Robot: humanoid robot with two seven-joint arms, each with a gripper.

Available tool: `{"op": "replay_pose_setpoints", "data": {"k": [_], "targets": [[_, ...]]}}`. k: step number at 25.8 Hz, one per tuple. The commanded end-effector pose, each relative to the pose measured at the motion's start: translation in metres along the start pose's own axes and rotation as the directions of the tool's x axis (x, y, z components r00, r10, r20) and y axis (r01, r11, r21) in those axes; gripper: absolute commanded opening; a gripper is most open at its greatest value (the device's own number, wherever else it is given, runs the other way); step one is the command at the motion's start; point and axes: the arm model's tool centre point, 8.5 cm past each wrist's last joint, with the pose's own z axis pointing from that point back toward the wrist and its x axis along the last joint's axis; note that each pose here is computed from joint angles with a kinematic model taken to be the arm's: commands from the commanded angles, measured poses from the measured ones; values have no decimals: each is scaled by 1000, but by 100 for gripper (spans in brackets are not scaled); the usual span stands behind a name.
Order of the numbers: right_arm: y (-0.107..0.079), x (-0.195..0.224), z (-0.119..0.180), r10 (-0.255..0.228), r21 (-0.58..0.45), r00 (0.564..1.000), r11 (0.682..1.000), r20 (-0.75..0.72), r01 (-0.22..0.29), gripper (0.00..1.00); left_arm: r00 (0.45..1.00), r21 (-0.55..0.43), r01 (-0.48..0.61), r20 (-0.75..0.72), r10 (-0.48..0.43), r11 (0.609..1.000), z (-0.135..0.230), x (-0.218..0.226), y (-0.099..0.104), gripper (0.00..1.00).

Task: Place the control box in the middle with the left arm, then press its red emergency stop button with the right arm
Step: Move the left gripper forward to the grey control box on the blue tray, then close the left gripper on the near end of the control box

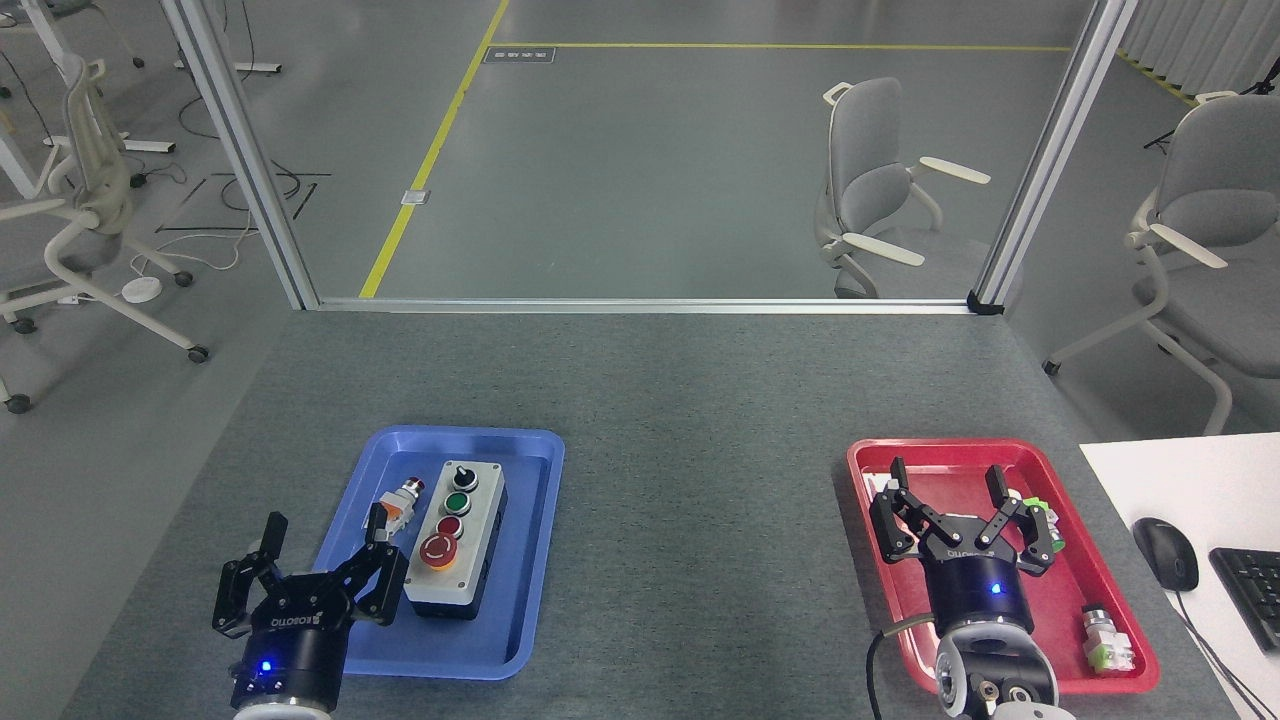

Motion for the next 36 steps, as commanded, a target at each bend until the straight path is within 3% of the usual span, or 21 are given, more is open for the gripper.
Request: {"op": "replay_pose_setpoints", "data": {"k": [1, 4, 10, 15, 23, 25, 31, 36], "targets": [[0, 0, 0, 1, 0, 1000, 1000, 0, -1, 99, 1000, 12, -3, 28, 3, 1000, 6, 3, 4, 99], [0, 0, 0, 1, 0, 1000, 1000, 0, -1, 99, 997, 23, -14, 80, 12, 1000, 18, 8, 10, 99], [1, 0, 0, 1, 2, 1000, 1000, 0, -1, 99, 994, 3, 3, 107, -3, 1000, 46, 7, -5, 99], [1, -1, 0, 0, 2, 1000, 1000, -2, 0, 99, 979, -17, 151, 140, -147, 988, 52, 17, -22, 98], [1, -1, 0, -2, 9, 1000, 1000, -6, 2, 99, 972, -113, 186, 165, -166, 976, 50, 37, -63, 98], [1, -1, 0, -2, 11, 1000, 1000, -6, 2, 99, 964, -124, 229, 166, -208, 965, 47, 41, -69, 98], [1, -2, 0, 1, 10, 1000, 1000, -6, -1, 99, 958, -151, 239, 197, -208, 959, 49, 61, -82, 98], [0, -2, 0, 3, 9, 1000, 1000, -6, -3, 99, 959, -186, 250, 186, -215, 950, 28, 64, -91, 98]]}}
